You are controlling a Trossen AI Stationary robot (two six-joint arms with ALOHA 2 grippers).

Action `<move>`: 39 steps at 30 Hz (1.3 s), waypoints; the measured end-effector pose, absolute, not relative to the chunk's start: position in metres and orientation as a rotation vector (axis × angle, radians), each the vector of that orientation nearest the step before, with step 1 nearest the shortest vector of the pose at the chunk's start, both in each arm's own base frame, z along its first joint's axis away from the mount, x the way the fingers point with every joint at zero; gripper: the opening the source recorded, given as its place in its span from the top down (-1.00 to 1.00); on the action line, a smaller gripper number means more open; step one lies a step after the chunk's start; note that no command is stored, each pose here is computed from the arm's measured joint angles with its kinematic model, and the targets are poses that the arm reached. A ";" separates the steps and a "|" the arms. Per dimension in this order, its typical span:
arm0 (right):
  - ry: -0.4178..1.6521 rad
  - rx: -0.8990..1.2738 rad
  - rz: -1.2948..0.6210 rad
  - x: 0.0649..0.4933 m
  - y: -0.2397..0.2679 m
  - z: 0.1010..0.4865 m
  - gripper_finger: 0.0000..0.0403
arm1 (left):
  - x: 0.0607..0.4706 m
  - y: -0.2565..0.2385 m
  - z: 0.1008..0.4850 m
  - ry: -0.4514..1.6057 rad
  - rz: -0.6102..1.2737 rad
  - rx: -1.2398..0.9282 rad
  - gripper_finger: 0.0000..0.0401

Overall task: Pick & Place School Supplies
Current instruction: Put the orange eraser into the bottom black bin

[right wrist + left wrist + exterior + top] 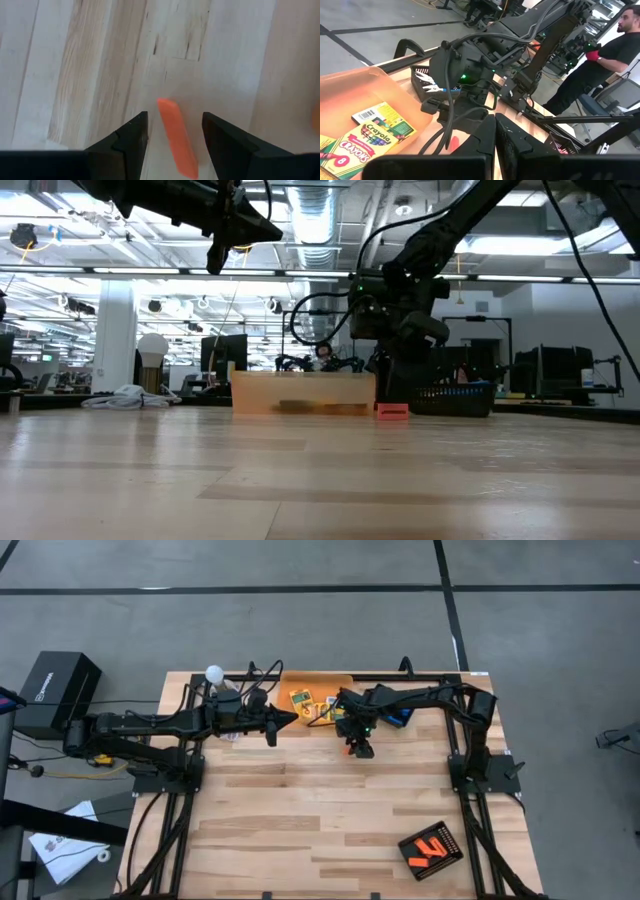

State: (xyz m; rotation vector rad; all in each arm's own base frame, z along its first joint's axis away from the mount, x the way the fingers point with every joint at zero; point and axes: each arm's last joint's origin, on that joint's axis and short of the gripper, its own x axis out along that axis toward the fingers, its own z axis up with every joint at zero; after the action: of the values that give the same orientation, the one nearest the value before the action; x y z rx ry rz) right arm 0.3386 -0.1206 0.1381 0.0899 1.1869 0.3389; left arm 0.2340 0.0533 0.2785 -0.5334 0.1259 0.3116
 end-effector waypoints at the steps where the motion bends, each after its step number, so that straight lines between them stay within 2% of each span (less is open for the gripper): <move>1: 1.188 0.091 0.339 0.339 -0.121 0.138 0.12 | 0.234 0.053 0.278 0.127 0.312 -0.533 1.00; 15: 1.201 0.121 0.336 0.337 -0.120 0.136 0.23 | 0.234 0.053 0.278 0.127 0.313 -0.533 1.00; 30: 1.205 0.140 0.350 0.337 -0.119 0.136 0.19 | 0.234 0.052 0.278 0.133 0.289 -0.535 1.00; 39: 1.238 0.124 0.357 0.335 -0.115 0.135 0.25 | 0.234 0.052 0.278 0.134 0.289 -0.535 1.00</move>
State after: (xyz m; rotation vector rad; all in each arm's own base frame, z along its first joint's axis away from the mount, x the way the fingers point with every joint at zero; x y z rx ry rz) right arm 0.3352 -0.1147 0.1348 0.1236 1.2377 0.3565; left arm 0.2343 0.0518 0.2782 -0.5353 0.1340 0.2894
